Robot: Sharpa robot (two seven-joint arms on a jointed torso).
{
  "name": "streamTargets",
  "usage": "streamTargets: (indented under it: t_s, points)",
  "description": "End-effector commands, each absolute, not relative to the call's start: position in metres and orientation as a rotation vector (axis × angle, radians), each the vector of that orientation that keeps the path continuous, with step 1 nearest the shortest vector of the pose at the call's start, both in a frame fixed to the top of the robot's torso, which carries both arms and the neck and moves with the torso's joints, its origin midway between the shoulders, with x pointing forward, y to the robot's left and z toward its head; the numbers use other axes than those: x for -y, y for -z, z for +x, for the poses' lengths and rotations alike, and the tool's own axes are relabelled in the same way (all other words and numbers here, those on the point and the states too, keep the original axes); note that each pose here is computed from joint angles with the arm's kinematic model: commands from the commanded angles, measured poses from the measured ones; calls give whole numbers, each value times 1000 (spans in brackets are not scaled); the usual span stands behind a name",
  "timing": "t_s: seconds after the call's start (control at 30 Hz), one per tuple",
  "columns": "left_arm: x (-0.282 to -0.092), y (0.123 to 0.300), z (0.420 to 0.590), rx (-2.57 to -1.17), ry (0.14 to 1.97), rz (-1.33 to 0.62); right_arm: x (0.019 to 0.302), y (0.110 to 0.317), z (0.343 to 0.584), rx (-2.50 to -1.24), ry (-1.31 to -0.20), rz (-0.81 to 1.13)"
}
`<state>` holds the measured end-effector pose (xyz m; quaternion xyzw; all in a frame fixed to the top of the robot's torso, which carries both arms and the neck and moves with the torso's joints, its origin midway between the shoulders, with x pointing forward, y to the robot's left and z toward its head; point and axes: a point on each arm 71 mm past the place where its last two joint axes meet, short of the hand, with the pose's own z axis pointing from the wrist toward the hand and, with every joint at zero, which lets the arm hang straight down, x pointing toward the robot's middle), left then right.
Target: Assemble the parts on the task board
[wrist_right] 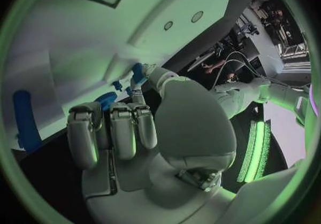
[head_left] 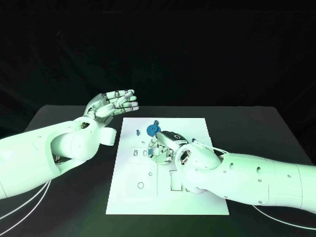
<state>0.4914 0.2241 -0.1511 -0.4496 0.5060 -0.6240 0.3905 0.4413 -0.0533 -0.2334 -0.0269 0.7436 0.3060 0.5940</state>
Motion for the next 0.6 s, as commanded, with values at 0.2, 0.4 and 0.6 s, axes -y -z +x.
streamTargets:
  t_s: [0.2,0.4,0.6]
  points:
    - [-221,150,491,-1292,1606,-1126,50,238,441,-1746,-675,-116]
    - [-222,150,491,-1292,1606,-1126,50,239,441,-1739,-673,-115]
    - [-222,150,491,-1293,1605,-1127,50,239,441,-1735,-673,-114]
